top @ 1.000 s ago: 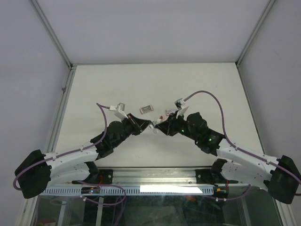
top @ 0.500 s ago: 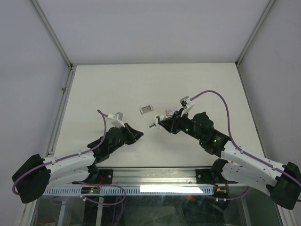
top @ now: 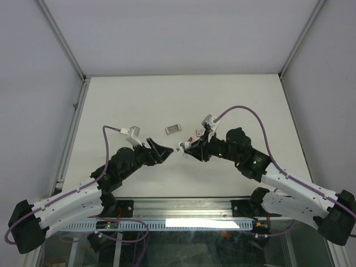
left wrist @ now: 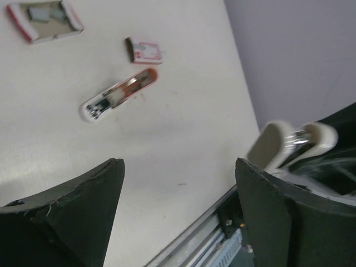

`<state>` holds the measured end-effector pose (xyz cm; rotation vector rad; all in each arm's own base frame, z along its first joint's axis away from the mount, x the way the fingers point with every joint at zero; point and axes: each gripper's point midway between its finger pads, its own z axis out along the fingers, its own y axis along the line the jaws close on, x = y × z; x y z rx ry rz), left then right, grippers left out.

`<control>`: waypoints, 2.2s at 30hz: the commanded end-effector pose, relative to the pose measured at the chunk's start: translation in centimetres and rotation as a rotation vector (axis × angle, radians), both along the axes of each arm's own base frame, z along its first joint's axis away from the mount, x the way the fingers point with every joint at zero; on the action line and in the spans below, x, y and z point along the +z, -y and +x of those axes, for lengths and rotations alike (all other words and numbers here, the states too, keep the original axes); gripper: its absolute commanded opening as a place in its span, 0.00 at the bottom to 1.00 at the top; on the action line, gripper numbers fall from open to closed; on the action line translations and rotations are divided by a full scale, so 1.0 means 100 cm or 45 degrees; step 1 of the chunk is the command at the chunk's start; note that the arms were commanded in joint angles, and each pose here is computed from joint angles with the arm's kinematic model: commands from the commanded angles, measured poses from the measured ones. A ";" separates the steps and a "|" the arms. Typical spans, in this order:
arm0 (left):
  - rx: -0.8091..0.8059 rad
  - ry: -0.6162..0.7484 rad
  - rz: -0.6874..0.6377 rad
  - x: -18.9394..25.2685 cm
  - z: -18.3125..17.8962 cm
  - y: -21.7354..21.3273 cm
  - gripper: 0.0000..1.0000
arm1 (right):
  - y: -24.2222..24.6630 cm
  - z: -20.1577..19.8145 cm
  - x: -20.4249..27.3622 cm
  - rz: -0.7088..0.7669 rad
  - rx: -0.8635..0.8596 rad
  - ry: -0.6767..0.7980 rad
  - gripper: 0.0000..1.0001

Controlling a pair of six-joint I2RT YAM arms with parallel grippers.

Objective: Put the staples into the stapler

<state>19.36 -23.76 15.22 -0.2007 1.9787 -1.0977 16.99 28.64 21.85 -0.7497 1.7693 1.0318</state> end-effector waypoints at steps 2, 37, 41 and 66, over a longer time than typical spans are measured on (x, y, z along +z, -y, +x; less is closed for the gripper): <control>-0.136 0.140 -0.138 0.087 -0.001 0.019 0.85 | -0.006 -0.003 0.015 -0.063 0.140 0.177 0.00; -0.388 -0.231 -0.113 0.048 -0.017 0.046 0.40 | -0.010 -0.023 0.008 -0.069 0.386 0.595 0.00; -0.403 -0.240 -0.130 0.046 -0.017 0.047 0.36 | -0.011 -0.027 0.010 -0.049 0.413 0.618 0.00; -0.412 -0.218 -0.436 0.050 -0.020 0.036 0.00 | 0.000 -0.027 0.024 0.306 0.204 0.646 0.00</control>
